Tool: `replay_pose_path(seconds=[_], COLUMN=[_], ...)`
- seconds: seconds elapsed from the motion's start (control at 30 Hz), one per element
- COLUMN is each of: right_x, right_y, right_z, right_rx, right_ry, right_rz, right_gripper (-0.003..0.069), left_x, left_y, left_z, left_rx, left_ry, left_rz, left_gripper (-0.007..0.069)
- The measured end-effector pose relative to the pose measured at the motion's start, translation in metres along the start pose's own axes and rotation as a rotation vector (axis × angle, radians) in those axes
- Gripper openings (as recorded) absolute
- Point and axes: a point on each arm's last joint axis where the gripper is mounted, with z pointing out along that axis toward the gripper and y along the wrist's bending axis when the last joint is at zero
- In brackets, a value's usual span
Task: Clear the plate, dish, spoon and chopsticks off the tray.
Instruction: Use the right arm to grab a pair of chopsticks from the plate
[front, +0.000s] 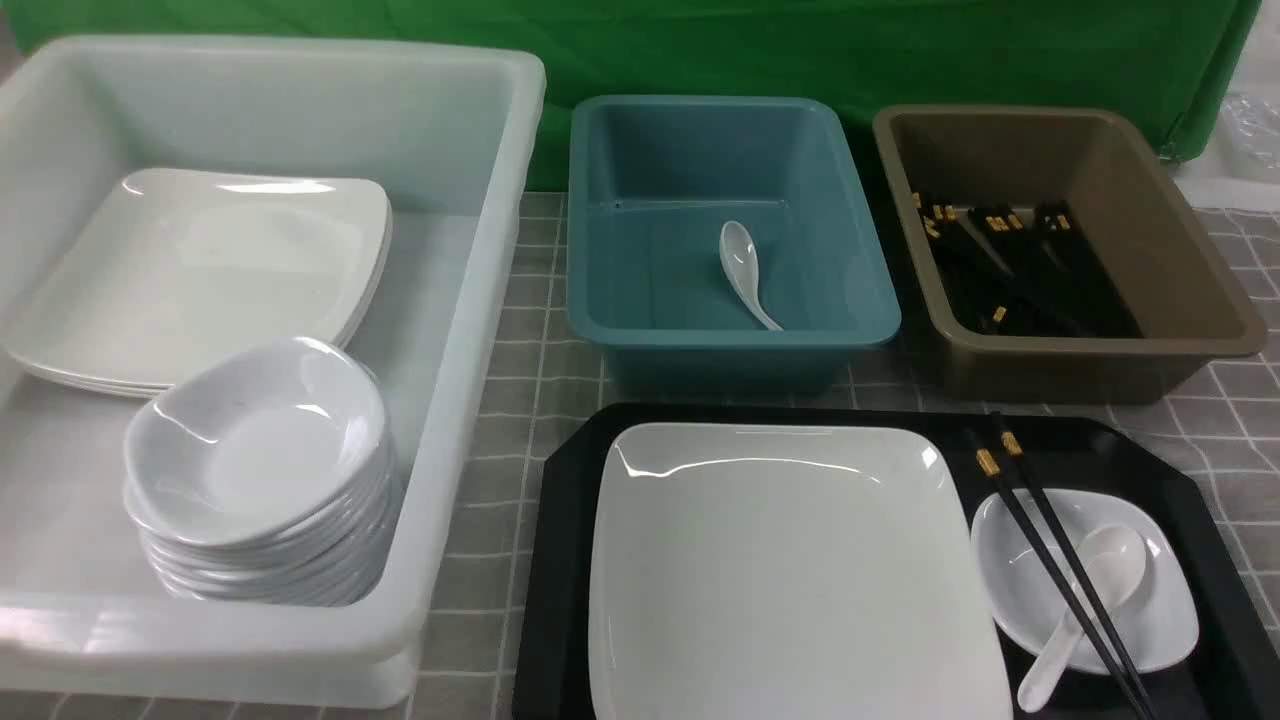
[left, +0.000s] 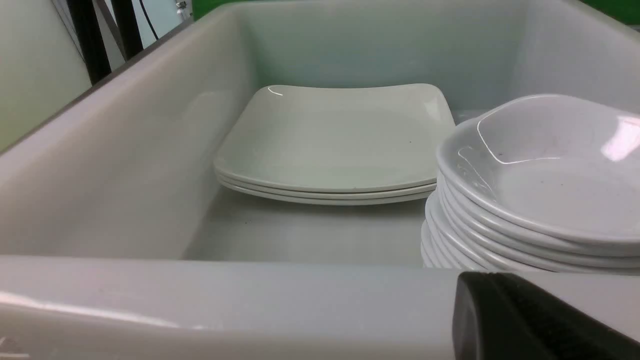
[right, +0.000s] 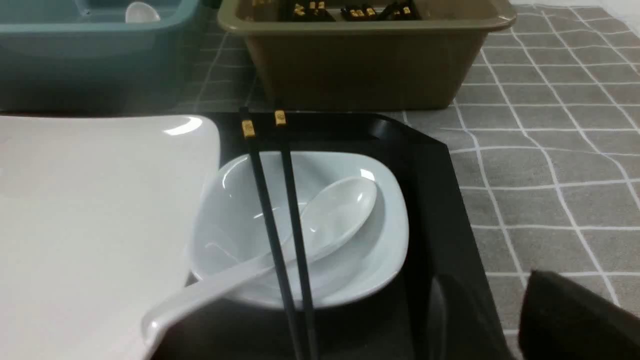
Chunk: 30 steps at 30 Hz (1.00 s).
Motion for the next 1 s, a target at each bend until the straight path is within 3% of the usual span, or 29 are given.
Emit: replay_pose_path(seconds=[0.83,0.97,1.0], right_x=[0.0,0.0,0.0], right_y=[0.0,0.0,0.0], right_z=[0.0,0.0,0.0], right_rx=[0.0,0.0,0.0], right_ry=[0.0,0.0,0.0], right_rz=[0.0,0.0,0.0], right_gripper=[0.0238,0.0238,0.0238], left_x=[-0.001,-0.008,-0.013], left_y=[0.001,-0.001,0.0], left_z=[0.0,0.0,-0.001], left_rx=[-0.008,0.014,0.022], left_ry=[-0.015,-0.098,-0.154], left_rz=[0.033,-0.175,-0.303], left_gripper=[0.001,0.001,0.001])
